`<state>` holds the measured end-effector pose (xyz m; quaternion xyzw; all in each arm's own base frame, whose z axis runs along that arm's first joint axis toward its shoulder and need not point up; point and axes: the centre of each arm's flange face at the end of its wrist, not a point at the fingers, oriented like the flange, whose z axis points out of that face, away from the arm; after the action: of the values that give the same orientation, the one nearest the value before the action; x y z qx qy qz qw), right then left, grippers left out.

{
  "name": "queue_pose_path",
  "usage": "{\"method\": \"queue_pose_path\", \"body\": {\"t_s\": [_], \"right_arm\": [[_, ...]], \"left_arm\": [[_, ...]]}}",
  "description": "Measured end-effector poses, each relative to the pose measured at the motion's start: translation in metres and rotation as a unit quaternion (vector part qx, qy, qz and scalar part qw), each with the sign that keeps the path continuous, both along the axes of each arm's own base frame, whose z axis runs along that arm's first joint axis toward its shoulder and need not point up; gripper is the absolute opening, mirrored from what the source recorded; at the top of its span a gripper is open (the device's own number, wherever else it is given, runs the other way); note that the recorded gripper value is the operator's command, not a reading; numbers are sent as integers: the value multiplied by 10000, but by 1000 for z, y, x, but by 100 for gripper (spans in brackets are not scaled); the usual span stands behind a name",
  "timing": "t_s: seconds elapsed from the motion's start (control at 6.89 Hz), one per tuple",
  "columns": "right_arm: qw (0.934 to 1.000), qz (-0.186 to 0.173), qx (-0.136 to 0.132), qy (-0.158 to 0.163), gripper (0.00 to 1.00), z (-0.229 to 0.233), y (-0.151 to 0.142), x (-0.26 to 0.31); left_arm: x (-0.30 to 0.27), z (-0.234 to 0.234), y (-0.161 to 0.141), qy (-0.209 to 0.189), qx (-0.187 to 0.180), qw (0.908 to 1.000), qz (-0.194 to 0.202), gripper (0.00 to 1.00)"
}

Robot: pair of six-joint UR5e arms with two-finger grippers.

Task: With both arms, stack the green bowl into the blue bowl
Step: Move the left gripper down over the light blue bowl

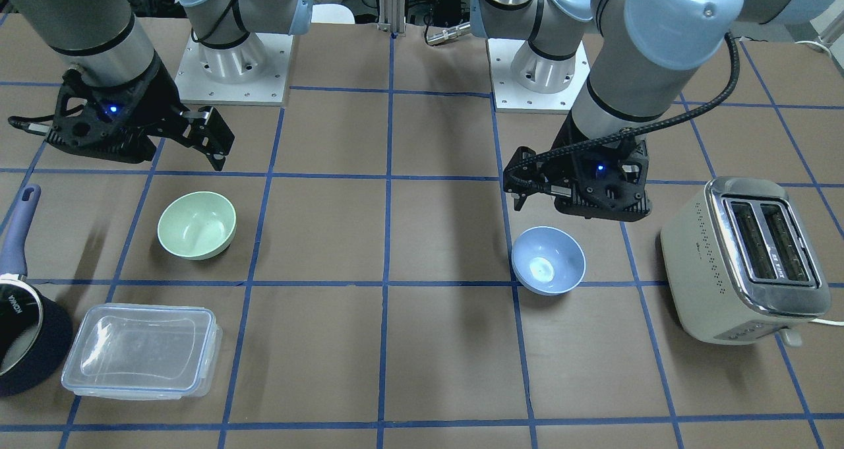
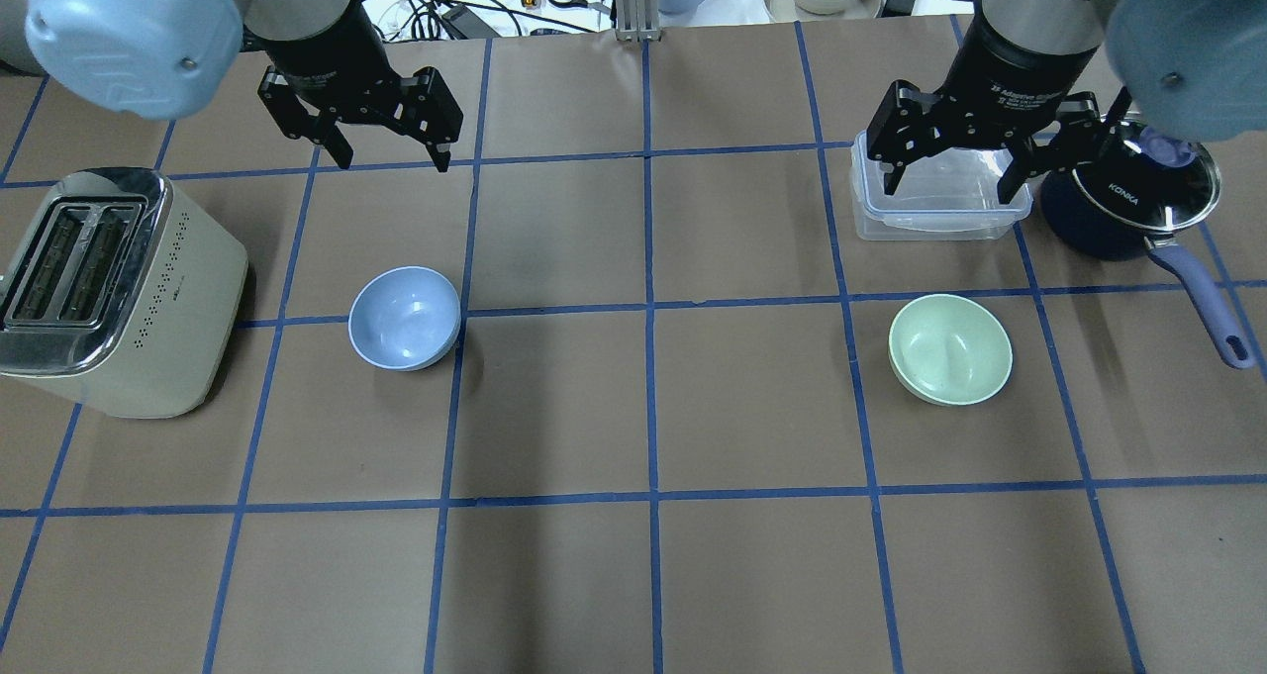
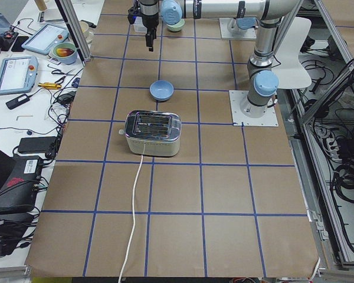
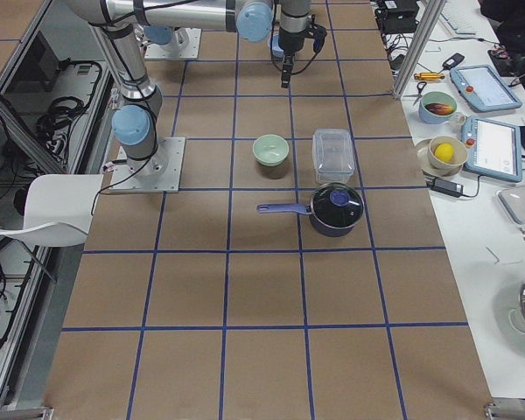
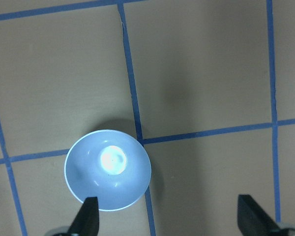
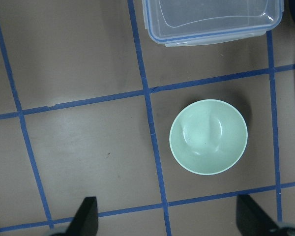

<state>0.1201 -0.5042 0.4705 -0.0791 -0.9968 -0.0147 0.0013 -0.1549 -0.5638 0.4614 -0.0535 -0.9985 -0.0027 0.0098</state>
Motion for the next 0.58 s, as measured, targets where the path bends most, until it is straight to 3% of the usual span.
{"method": "queue_pose_path", "body": {"t_s": [0.29, 0.58], "right_arm": [[9999, 5, -98, 24, 100, 14, 17, 3], [10000, 56, 17, 7, 100, 13, 24, 5]], "left_arm": [[-3, 6, 5, 1, 69, 10000, -20, 100], [-4, 5, 7, 2, 109, 9999, -23, 100]]}}
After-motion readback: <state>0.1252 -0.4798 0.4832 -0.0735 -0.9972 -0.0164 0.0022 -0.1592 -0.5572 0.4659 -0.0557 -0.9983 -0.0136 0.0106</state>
